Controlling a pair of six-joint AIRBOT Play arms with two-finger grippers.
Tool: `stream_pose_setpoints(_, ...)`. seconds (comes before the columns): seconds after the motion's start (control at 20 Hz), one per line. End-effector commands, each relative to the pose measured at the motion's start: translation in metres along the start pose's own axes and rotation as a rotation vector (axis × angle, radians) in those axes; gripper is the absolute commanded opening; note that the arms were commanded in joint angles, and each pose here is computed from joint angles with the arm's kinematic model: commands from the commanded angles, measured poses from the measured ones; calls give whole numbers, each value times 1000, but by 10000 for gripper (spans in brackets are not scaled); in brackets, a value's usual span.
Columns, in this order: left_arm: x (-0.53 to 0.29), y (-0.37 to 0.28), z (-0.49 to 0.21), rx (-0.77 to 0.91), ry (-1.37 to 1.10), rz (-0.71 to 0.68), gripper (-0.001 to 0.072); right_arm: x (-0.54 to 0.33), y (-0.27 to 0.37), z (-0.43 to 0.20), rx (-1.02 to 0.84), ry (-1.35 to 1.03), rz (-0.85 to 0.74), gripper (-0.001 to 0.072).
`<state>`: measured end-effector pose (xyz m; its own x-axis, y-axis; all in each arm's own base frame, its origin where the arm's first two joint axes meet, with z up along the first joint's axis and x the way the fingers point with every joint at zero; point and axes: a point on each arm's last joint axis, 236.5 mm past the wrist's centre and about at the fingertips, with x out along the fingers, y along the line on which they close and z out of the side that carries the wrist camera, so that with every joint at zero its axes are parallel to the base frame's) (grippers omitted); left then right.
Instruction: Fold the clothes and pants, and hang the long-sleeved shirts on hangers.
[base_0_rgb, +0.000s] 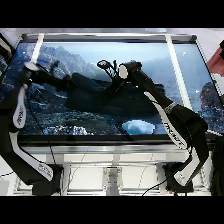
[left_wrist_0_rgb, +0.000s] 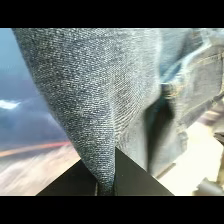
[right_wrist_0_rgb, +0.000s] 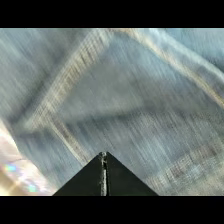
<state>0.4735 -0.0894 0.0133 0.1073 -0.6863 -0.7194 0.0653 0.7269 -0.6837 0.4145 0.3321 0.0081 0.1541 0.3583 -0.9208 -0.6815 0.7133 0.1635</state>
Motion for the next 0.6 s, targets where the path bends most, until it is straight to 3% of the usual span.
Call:
stream_pose_setpoints(0.0,-83,-3,2,8,-40,242,23,-8,47,40,80,-162,202,23)
stream_pose_setpoints(0.15,-106,-32,0,33,-49,274,23,-36,111,98,99,-411,423,22)
stream_pose_setpoints(0.55,-95,-65,-32,75,52,351,23,-10,173,122,31,-525,414,21)
